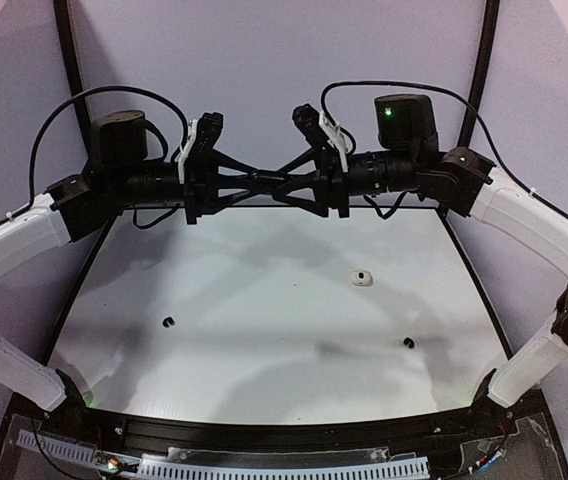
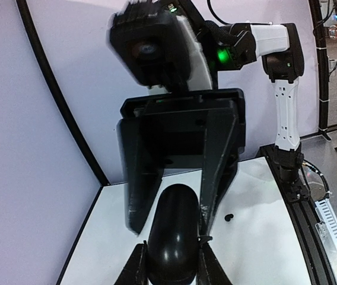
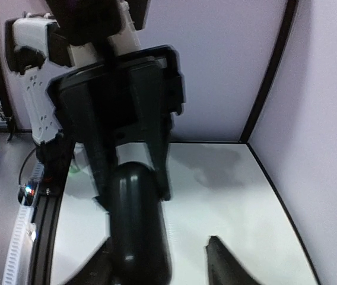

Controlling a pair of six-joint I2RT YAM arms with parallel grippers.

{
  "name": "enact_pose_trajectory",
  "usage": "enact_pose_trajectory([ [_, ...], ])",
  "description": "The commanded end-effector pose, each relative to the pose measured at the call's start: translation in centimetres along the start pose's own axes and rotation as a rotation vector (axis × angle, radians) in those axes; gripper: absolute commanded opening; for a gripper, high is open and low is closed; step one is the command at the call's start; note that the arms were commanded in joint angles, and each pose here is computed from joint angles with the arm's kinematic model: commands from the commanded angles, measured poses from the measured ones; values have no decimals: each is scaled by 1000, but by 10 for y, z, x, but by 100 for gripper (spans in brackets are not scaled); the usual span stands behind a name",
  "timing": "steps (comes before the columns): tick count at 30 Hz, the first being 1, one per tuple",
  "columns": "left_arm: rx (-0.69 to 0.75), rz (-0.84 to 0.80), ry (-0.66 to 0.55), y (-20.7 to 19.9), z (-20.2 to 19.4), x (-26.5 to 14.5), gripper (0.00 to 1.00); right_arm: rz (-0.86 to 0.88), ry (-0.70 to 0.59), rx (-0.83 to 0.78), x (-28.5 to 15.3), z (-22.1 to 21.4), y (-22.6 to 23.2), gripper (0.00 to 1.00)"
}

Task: Insert the wireless bluetooth earbuds into the charging case
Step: Pass from the left arm to the right, then pass from the right arm to the left

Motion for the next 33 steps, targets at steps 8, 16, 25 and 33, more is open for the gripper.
enact_pose_trajectory([
  [8, -2, -14, 4, -2, 9, -5, 1, 3, -20, -37, -8, 12, 5, 3],
  [16, -99, -17, -85, -8, 8, -15, 71, 27, -225, -83, -28, 28, 14, 0],
  [25, -136, -32, -124, 1, 12, -5, 43, 81, -213, -48, -15, 26, 12, 0],
  [33, -123, -69, -157, -2, 19, -6, 48, 69, -212, -57, -15, 26, 11, 0],
])
Point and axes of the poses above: each gripper's point midway between its finger pads, its own x axis out along the fingers, its own y axis along the line the jaws close on, z = x × y, the point moved 9 cm from there along -x, back along the fingers, and after that the axes turned 5 degrees about -x, right-handed, at the moved point
